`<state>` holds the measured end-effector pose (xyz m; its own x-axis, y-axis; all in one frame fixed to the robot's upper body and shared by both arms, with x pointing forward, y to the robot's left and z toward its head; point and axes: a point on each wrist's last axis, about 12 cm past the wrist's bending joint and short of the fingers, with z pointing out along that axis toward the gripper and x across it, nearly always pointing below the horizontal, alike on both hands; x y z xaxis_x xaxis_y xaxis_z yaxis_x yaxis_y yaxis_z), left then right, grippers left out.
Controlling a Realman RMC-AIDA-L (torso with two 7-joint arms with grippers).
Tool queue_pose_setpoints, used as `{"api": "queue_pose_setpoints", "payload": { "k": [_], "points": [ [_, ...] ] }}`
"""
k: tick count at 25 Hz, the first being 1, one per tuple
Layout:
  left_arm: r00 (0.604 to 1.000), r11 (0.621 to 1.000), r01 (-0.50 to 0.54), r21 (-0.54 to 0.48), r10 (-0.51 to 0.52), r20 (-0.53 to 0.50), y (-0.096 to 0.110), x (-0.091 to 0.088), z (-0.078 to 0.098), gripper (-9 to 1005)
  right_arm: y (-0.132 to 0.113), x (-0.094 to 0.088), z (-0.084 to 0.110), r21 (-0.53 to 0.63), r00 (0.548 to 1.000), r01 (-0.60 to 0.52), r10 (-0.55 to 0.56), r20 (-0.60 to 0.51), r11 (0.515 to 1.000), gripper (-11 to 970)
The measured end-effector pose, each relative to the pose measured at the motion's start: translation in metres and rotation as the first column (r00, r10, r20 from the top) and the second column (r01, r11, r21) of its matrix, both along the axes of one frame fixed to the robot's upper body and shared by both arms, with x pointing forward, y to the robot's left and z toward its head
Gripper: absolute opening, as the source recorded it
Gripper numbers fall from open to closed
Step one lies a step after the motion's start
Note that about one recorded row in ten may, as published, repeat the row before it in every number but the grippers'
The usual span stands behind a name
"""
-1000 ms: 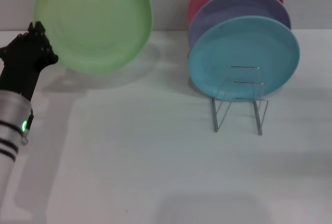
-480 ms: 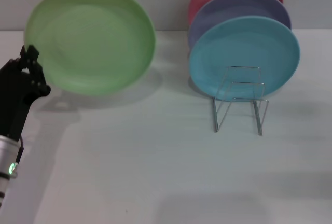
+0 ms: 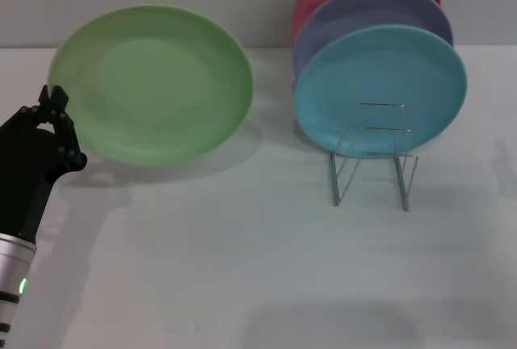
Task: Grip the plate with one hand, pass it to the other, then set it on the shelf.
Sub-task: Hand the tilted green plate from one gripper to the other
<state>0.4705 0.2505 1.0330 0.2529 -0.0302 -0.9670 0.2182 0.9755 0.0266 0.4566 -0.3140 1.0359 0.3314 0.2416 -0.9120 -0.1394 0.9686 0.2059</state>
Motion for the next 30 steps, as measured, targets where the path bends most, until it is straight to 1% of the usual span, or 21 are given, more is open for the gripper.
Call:
{"api": "queue_pose_setpoints", "payload": {
  "k": [1,2,4,5,6,7,10,11,13,15,16,17,20,21,22,25,30],
  "points": [
    [1.0,1.0,0.001,-0.001,-0.001,0.001,0.001,0.0,0.0,34,0.011,-0.004,-0.003,0.016,1.0,-0.008,0.008,-0.012,1.0,533],
    [1.0,1.0,0.001,-0.001,-0.001,0.001,0.001,0.0,0.0,34,0.011,-0.004,-0.003,0.016,1.0,-0.008,0.008,-0.012,1.0,532],
    [1.0,1.0,0.009,0.001,-0.009,0.0,0.0,0.001,0.0,34,0.022,-0.007,-0.006,0.022,1.0,-0.016,0.016,-0.02,1.0,530],
    [1.0,1.0,0.014,0.003,-0.014,0.0,-0.001,0.001,0.0,34,0.029,-0.009,-0.006,0.026,0.999,-0.023,0.024,-0.023,0.999,529],
    [1.0,1.0,0.026,0.009,-0.026,0.0,-0.002,0.002,0.0,34,0.042,-0.012,-0.007,0.028,0.999,-0.04,0.041,-0.023,0.999,528],
    [1.0,1.0,0.026,0.009,-0.026,0.0,-0.002,0.002,0.0,34,0.042,-0.012,-0.007,0.028,0.999,-0.04,0.041,-0.023,0.999,527],
    [0.999,0.999,0.033,0.015,-0.033,0.002,-0.004,0.005,0.001,34,0.058,-0.014,-0.005,0.029,0.998,-0.066,0.067,-0.018,0.997,525],
    [0.999,0.999,0.032,0.017,-0.032,0.003,-0.004,0.005,0.001,34,0.069,-0.013,-0.003,0.038,0.996,-0.09,0.091,-0.01,0.995,524],
    [0.999,0.999,0.032,0.018,-0.032,0.005,-0.004,0.005,0.001,33,0.073,-0.012,-0.001,0.04,0.995,-0.103,0.103,-0.006,0.994,522],
    [0.999,0.999,0.032,0.02,-0.032,0.008,-0.003,0.005,0.001,33,0.084,-0.009,0.002,0.043,0.991,-0.131,0.131,0.002,0.99,520],
    [0.999,0.999,0.032,0.022,-0.032,0.009,-0.003,0.006,0.002,33,0.095,-0.008,0.005,0.046,0.989,-0.151,0.151,0.005,0.987,519],
    [0.999,0.999,0.032,0.022,-0.032,0.009,-0.003,0.006,0.002,33,0.095,-0.008,0.005,0.046,0.989,-0.151,0.151,0.005,0.987,518],
    [0.999,0.999,0.031,0.023,-0.031,0.011,-0.002,0.007,0.002,33,0.109,-0.006,0.008,0.043,0.986,-0.165,0.165,0.0,0.985,516],
    [0.999,0.999,0.031,0.023,-0.031,0.013,-0.003,0.008,0.003,33,0.119,-0.004,0.009,0.045,0.984,-0.178,0.179,-0.011,0.983,515],
    [0.999,0.999,0.031,0.023,-0.031,0.013,-0.003,0.008,0.003,33,0.119,-0.004,0.009,0.045,0.984,-0.178,0.179,-0.011,0.983,514],
    [0.999,0.999,0.036,0.023,-0.036,0.015,-0.004,0.009,0.004,34,0.134,0.001,0.01,0.045,0.975,-0.214,0.216,-0.047,0.976,511],
    [0.999,0.999,0.044,0.021,-0.044,0.01,-0.007,0.009,0.003,34,0.158,0.009,0.009,0.03,0.941,-0.316,0.318,-0.113,0.948,507]
  ]
}}
